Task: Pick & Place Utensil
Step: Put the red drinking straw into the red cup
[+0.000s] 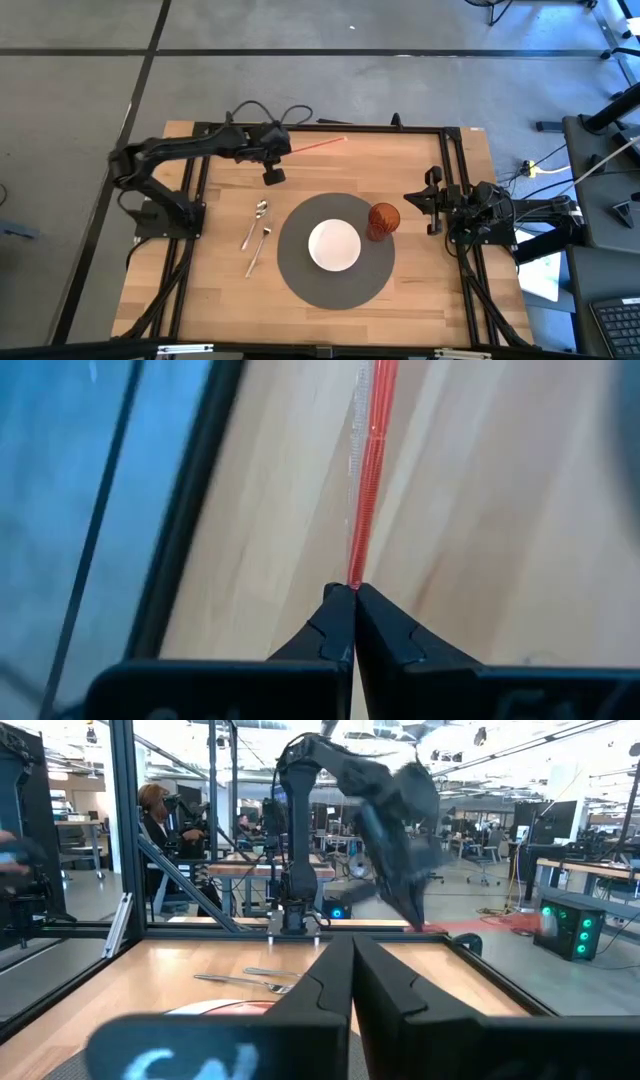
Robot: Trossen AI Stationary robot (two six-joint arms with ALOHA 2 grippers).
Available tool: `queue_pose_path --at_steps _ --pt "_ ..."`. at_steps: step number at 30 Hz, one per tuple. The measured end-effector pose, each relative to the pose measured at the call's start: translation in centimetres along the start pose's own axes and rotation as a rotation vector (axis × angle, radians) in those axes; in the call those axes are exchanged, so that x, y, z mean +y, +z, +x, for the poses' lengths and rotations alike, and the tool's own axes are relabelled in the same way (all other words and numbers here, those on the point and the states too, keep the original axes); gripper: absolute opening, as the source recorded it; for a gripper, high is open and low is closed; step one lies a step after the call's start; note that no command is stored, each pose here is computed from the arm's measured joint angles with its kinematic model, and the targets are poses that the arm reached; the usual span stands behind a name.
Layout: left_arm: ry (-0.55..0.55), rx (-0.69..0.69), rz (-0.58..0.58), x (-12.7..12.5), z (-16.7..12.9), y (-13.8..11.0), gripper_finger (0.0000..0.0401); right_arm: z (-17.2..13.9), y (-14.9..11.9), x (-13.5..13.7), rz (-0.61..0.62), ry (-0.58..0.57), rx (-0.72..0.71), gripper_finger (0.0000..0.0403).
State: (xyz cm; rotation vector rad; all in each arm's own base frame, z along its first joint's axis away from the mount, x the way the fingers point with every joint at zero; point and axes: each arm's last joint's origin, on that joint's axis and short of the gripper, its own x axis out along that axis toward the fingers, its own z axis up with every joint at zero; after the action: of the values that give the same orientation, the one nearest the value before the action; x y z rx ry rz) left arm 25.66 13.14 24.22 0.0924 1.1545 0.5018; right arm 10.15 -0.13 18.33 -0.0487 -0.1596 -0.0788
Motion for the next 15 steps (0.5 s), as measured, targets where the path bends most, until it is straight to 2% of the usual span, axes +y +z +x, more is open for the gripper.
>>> queue_pose_path --at_steps 8,12,15 --pt "-0.087 -0.454 -0.006 -1.1 -6.9 0.4 0.0001 0.0 0.1 0.0 0.001 0.0 -0.013 0.0014" --pt "-0.191 -0.662 0.071 -2.7 -8.2 0.0 0.0001 0.0 0.1 0.0 0.001 0.0 -0.013 0.0014" --pt "-0.275 -0.787 0.108 -3.9 -7.9 -0.3 0.0001 0.0 0.1 0.0 0.001 0.0 -0.013 0.0014"
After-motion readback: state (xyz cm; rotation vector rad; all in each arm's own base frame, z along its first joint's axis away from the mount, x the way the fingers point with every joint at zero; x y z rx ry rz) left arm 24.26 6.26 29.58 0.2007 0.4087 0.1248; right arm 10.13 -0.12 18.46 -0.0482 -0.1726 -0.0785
